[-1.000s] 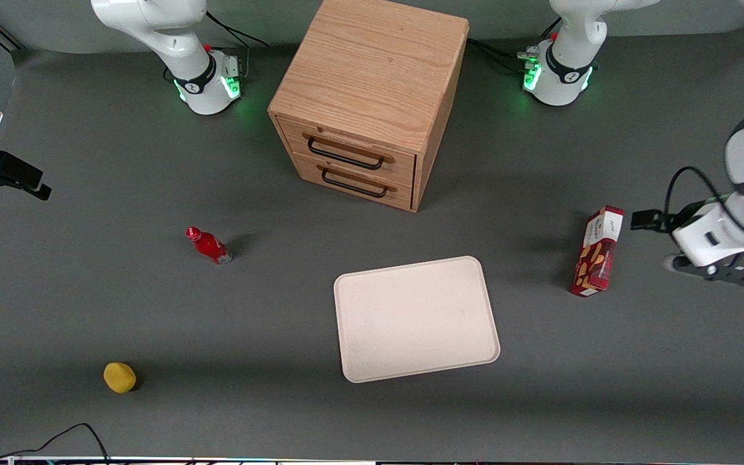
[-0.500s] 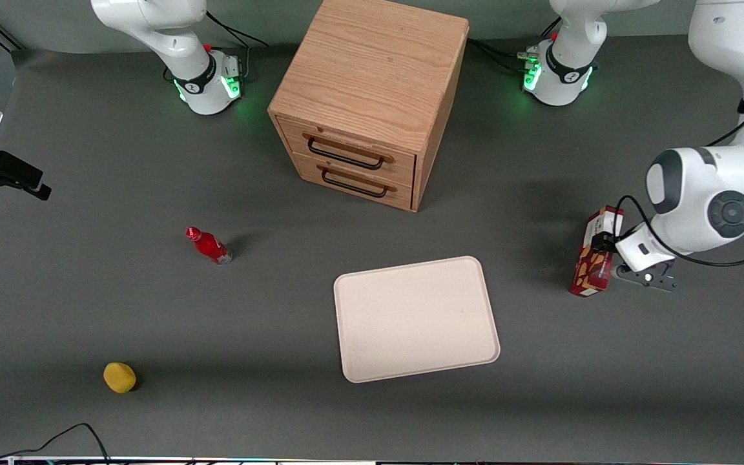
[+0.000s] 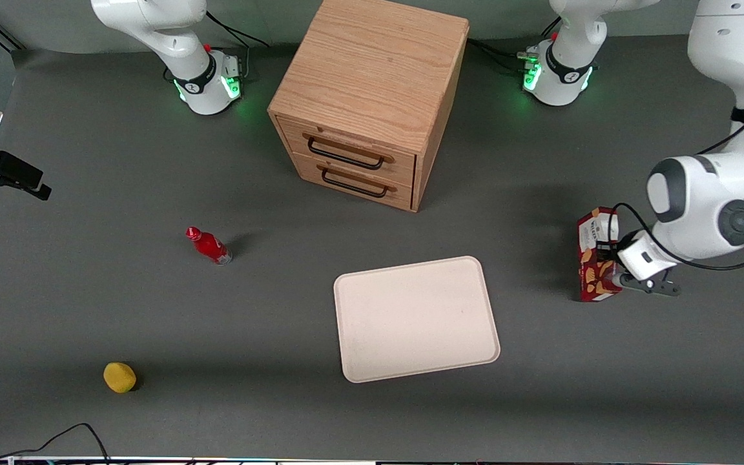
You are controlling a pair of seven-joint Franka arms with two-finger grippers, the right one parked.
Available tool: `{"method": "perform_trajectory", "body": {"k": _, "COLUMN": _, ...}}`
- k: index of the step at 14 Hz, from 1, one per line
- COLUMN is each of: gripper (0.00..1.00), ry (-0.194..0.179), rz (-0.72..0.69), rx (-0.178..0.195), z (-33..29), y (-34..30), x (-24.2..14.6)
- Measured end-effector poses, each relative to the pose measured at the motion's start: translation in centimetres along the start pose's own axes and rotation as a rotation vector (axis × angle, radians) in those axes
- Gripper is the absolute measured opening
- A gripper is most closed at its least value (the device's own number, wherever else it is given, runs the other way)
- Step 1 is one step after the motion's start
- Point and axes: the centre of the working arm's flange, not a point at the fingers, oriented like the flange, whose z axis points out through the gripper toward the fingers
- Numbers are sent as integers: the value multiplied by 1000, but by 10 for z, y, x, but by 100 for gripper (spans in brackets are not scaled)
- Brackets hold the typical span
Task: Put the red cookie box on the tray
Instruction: 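Close the left gripper on the cookie box and lift it, then carry the cookie box over the cream tray with the left gripper, then lower the box upright onto the tray and open the left gripper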
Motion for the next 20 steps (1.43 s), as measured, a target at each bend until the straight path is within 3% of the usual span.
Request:
{"method": "perform_trajectory", "body": {"k": 2, "gripper": 9, "ry": -22, "rz": -83, "rx": -19, "z": -69, "y": 12, "x": 15}}
{"method": "perform_trajectory", "body": {"k": 5, "gripper": 7, "ry": 16, "rz": -222, "rx": -37, "z": -144, "y": 76, "x": 30}}
{"method": "perform_trajectory", "body": {"k": 8, "gripper": 7, "ry": 36, "rz": -349, "rx": -71, "z": -141, "y": 181, "x": 41}}
{"method": "perform_trajectory", "body": {"k": 10, "gripper": 7, "ry": 86, "rz": -391, "rx": -90, "z": -113, "y": 232, "x": 56}}
{"method": "perform_trajectory", "body": {"k": 13, "gripper": 7, "ry": 152, "rz": -382, "rx": -32, "z": -35, "y": 257, "x": 85}}
{"method": "perform_trajectory", "body": {"k": 16, "gripper": 7, "ry": 171, "rz": -369, "rx": 21, "z": 47, "y": 250, "x": 105}}
{"method": "perform_trajectory", "body": {"k": 18, "gripper": 21, "ry": 182, "rz": -362, "rx": 13, "z": 67, "y": 253, "x": 109}}
{"method": "perform_trajectory", "body": {"k": 20, "gripper": 43, "ry": 193, "rz": -364, "rx": 12, "z": 61, "y": 254, "x": 111}}
